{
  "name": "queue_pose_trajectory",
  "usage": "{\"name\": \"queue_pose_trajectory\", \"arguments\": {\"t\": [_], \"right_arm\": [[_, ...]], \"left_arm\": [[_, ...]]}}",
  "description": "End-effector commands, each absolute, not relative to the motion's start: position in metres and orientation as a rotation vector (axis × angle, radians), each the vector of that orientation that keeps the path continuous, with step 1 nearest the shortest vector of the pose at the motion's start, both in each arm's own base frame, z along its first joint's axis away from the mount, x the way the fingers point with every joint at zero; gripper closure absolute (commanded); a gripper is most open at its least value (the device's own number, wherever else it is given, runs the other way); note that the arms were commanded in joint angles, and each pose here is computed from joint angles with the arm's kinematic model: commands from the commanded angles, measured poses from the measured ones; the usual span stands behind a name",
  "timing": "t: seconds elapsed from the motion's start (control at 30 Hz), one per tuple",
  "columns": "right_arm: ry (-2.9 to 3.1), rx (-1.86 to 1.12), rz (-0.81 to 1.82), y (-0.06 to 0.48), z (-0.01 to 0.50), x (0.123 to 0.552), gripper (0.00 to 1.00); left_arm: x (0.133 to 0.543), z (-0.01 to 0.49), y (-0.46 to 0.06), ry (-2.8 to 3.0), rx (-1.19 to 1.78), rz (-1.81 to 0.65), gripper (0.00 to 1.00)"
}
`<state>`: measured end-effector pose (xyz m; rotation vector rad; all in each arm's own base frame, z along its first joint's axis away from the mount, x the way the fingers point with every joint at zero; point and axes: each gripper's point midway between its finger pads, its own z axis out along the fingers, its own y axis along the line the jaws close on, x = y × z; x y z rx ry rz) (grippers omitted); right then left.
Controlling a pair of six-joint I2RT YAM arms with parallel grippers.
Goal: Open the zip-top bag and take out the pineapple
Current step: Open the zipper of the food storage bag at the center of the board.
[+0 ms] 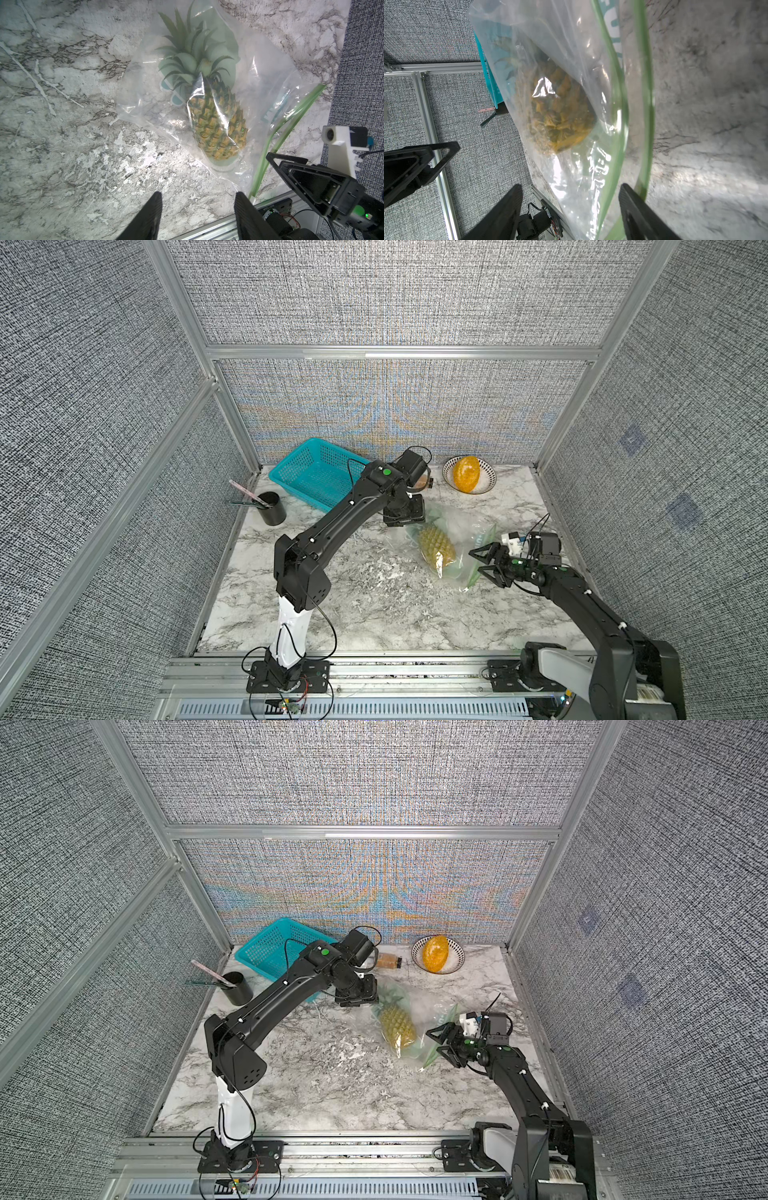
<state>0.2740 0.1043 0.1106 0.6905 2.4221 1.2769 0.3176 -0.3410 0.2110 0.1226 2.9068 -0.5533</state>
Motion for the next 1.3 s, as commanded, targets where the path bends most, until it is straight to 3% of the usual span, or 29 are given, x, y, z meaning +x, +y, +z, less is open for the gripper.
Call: {"name": "queue_pose_trajectory", "arguments": {"t": [0.0, 0.57, 0.73, 0.87, 0.97, 1.17, 1.27], "right_arm": [[2.388, 0.666, 1.288, 0.105, 0.117, 0.283, 0.24], [2.281, 0.525, 1.419, 0.128, 0.152, 0.305, 0.39], [2.321, 0.515, 1.337, 0.121, 0.147, 0.305, 0.38], [2.339, 0.555, 1.216, 0.097, 0.143, 0.311, 0.30], [2.341, 0.566, 1.190, 0.087, 0.140, 0.317, 0.28], [2.374, 0.576, 1.157, 0.082, 0.127, 0.320, 0.26], [2.378, 0.588, 1.149, 0.081, 0.122, 0.322, 0.26]], "left_arm": [[0.320, 0.212, -0.342, 2.897, 0.135, -0.562, 0.41], [0.319, 0.210, -0.341, 2.897, 0.126, -0.556, 0.41], [0.318, 0.212, -0.339, 2.892, 0.126, -0.552, 0.41], [0.318, 0.213, -0.339, 2.888, 0.132, -0.557, 0.41], [0.317, 0.211, -0.343, 2.896, 0.142, -0.577, 0.37], [0.323, 0.203, -0.358, 2.913, 0.146, -0.625, 0.17], [0.329, 0.197, -0.368, 2.919, 0.151, -0.643, 0.15]]}}
